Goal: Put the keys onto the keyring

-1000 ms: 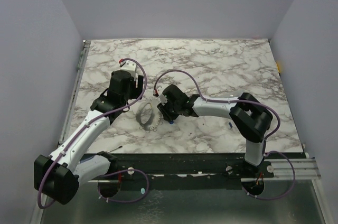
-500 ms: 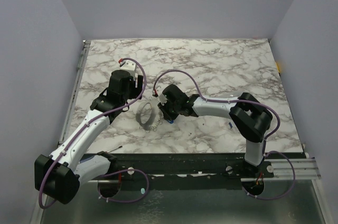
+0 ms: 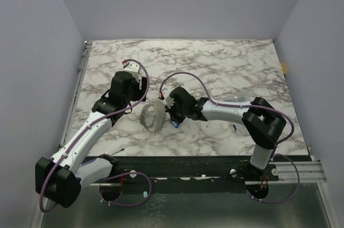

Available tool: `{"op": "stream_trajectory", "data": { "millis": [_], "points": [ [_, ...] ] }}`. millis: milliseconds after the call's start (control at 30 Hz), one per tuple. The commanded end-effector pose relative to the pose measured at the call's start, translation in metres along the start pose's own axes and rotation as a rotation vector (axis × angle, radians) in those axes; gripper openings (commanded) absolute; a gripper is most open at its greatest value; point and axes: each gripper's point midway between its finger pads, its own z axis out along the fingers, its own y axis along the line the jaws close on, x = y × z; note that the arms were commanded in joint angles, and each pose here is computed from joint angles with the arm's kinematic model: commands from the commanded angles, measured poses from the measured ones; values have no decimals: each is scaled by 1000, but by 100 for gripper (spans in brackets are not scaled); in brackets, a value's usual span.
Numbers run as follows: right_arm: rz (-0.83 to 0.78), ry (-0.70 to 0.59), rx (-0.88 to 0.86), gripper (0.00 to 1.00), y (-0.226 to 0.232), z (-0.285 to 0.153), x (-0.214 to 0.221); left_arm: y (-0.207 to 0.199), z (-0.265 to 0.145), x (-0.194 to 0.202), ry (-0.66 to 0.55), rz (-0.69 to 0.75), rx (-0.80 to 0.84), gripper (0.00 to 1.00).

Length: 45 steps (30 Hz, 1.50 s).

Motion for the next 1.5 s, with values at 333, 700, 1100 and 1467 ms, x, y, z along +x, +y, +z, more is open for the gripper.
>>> {"op": "stream_trajectory", "data": {
  "millis": [333,700,1100,1467],
  "points": [
    [-14,29,-8,55,0,-1,2,-6,-2,-3,-24,-3,44,74],
    [-27,51,-27,55,2,18,0,-6,-3,-3,-26,-4,46,74],
    [-24,117,11,1,-5,23,29,-6,-3,-4,-27,-2,46,74],
    [-27,-1,2,1,-1,-9,-3,-19,-5,-4,-32,2,121,73]
  ]
}}
